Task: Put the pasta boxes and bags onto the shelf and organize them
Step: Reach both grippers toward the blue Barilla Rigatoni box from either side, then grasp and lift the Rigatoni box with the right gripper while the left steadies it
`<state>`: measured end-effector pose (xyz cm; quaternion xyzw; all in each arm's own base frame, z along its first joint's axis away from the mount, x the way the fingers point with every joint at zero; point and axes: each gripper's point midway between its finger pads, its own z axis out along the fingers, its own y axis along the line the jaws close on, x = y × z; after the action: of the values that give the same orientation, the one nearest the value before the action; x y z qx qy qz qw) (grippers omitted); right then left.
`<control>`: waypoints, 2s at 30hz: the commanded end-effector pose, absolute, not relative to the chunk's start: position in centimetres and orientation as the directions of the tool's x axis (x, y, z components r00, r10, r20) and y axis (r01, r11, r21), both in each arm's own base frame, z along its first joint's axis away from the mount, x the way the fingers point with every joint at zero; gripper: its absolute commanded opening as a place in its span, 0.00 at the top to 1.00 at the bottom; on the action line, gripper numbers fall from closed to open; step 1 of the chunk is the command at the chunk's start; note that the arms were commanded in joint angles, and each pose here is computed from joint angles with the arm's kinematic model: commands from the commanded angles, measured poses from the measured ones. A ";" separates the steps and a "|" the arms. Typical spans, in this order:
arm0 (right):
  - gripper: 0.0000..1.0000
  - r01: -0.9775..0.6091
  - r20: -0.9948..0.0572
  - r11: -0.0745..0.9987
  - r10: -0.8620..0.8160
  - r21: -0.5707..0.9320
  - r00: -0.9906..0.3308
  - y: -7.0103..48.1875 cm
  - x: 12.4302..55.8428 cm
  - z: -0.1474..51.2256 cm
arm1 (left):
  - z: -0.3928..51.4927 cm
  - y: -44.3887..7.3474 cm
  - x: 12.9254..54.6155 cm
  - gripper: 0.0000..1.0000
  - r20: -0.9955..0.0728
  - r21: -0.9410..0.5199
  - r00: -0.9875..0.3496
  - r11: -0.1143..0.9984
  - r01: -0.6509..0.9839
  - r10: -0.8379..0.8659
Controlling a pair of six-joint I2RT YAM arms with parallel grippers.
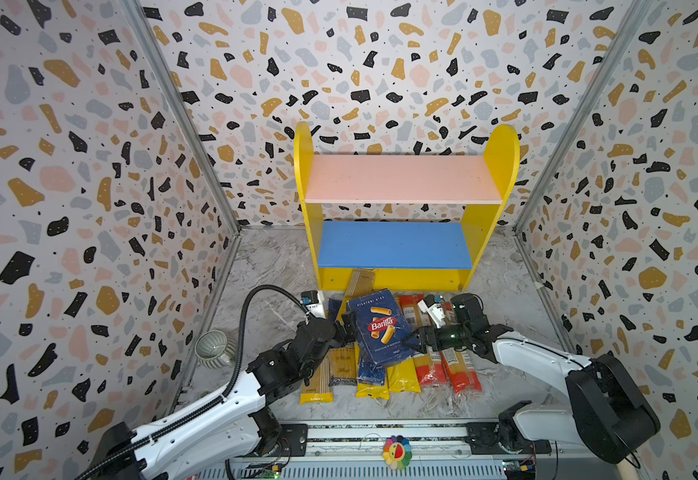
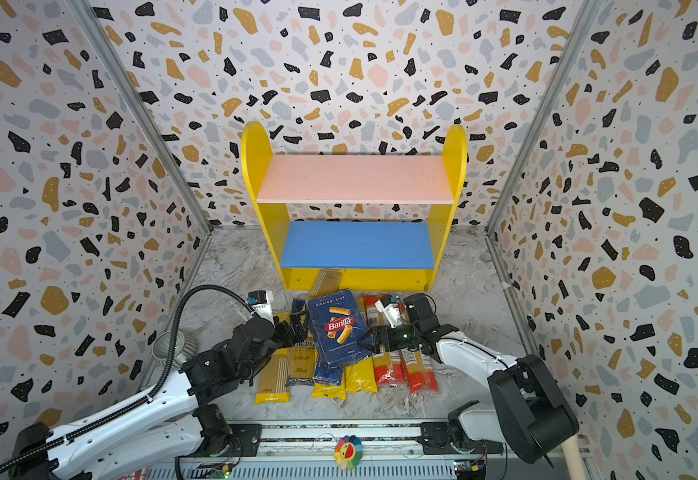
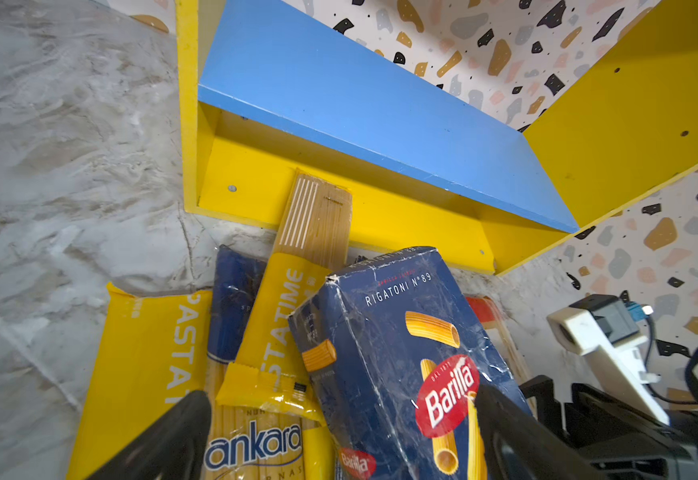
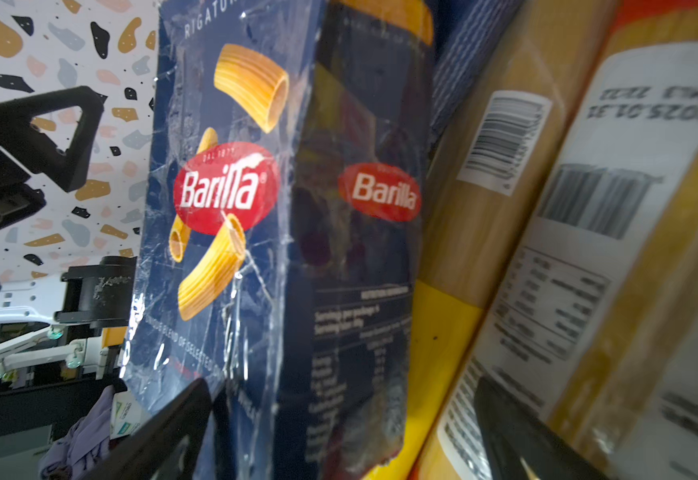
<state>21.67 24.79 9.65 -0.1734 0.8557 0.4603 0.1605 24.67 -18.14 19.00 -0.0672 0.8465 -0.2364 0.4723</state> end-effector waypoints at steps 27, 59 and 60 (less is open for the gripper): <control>0.13 -0.437 -0.398 0.298 -0.185 0.848 -0.899 28.9 21.1 11.3 | 11.8 -23.1 25.8 0.01 -0.683 -0.409 -0.701 0.902 0.138 -0.203; 0.49 -0.418 -0.381 0.210 -0.196 0.884 -0.904 30.0 21.4 13.2 | 16.8 -22.2 27.2 0.01 -0.758 -0.328 -0.632 0.932 0.154 -0.162; 0.51 -0.420 -0.383 0.201 -0.196 0.885 -0.902 30.0 21.4 13.4 | 17.3 -21.4 27.1 0.00 -0.763 -0.322 -0.623 0.936 0.141 -0.169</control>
<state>21.08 28.81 10.25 -0.1562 0.8073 0.5648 0.0698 26.79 -23.33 14.84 0.0004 0.8912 -0.2050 0.4047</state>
